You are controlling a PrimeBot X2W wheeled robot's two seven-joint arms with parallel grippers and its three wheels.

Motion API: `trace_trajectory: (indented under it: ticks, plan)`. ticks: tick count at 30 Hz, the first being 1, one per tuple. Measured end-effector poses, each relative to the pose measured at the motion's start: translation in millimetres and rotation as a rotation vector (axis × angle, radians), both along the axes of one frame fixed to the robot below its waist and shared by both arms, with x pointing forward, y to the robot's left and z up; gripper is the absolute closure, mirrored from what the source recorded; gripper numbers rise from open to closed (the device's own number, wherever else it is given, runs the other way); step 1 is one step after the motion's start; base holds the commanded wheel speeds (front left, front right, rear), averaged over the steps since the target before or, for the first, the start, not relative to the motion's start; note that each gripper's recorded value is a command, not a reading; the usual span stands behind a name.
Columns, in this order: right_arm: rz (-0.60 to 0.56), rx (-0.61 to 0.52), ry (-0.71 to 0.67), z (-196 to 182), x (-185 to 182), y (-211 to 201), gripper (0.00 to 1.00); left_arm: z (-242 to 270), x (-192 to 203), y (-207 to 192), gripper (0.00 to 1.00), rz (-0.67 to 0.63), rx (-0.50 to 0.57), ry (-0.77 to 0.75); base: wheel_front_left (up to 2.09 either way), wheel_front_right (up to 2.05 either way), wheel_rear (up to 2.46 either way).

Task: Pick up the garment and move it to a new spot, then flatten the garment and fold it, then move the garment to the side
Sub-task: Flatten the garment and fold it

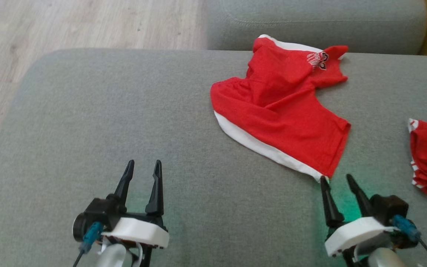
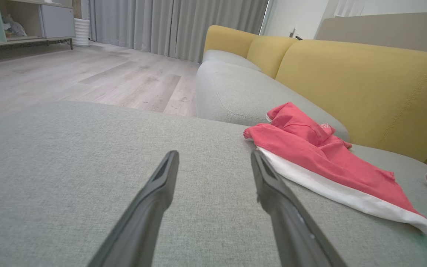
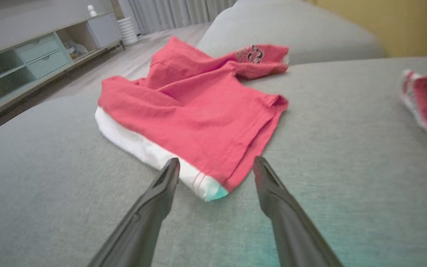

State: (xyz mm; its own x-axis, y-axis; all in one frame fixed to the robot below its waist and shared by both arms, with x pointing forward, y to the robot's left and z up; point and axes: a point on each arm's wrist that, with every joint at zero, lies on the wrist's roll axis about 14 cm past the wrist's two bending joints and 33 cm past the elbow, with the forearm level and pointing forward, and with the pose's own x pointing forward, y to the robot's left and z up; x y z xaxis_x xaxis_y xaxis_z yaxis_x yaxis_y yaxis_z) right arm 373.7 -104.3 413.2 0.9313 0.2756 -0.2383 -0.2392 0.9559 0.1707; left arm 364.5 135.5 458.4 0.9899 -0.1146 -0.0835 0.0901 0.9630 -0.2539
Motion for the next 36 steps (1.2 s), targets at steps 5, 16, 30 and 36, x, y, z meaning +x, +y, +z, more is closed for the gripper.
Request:
trace_trajectory:
  ticks: [5,16,30,36]
  plan:
    - [0.043,0.004,0.111,-23,-2,14,0.0,-5,-1,5,0.0,0.016,0.002,0.015,0.0,0.0,0.0]
    - [0.114,0.001,0.181,-41,7,38,0.0,-7,2,15,0.0,0.043,0.01,0.023,0.0,0.0,0.0]
    - [0.054,-0.072,0.137,-38,14,11,1.0,-4,6,8,0.0,0.018,0.018,0.012,0.0,0.0,0.0]
    - [-0.099,-0.121,0.077,-21,18,-44,1.0,1,11,-7,0.0,-0.033,0.016,-0.006,0.0,0.0,0.0]
